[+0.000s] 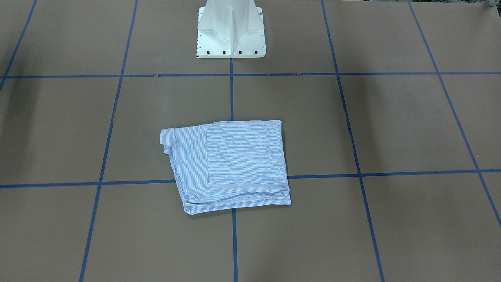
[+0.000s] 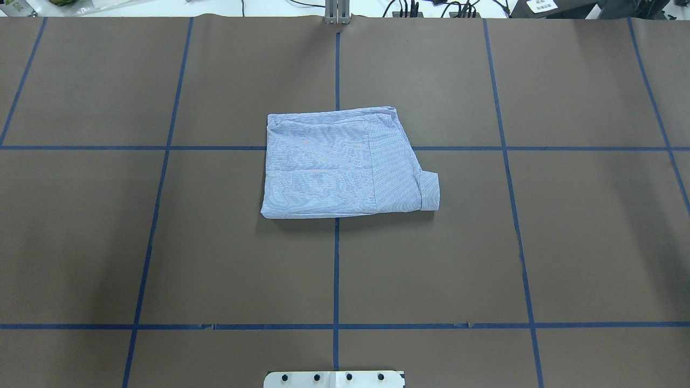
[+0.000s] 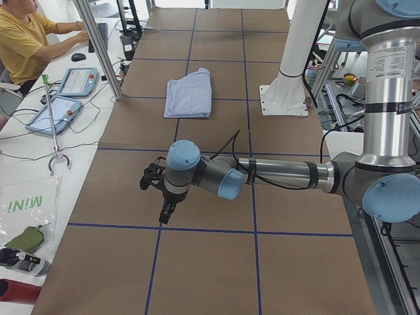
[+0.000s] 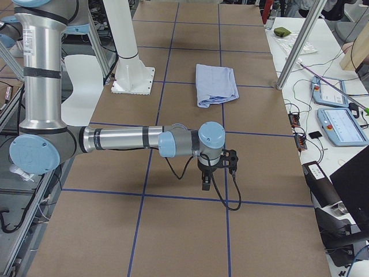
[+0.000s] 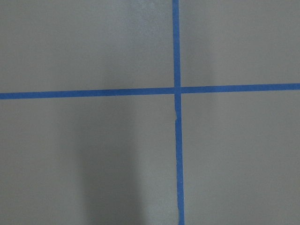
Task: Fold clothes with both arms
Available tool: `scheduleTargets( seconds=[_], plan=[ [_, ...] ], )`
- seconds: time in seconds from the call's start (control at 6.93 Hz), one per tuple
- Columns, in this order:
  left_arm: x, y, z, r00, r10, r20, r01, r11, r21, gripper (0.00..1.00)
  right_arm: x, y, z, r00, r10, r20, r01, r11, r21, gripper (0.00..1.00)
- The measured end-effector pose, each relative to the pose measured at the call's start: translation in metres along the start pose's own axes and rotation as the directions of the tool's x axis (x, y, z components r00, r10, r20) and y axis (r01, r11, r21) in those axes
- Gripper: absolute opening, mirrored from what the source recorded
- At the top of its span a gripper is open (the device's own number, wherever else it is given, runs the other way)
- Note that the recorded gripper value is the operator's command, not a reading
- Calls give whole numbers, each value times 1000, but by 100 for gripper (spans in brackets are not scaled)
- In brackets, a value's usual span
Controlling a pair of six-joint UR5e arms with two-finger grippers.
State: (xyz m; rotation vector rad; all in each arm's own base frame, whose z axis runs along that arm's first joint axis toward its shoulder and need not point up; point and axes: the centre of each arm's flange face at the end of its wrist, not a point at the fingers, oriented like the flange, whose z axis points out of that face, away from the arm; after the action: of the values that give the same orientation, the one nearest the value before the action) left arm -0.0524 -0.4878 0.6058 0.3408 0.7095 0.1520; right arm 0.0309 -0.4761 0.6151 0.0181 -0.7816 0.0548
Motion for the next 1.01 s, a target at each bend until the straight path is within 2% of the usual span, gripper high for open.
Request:
scheduleTargets(
  seconds=[1.01],
  plan=[
    [0,0,0,1000,1,0,-1,1000,1,100,1,-1,1,1000,4,5,-4,1000,7,100]
  ],
)
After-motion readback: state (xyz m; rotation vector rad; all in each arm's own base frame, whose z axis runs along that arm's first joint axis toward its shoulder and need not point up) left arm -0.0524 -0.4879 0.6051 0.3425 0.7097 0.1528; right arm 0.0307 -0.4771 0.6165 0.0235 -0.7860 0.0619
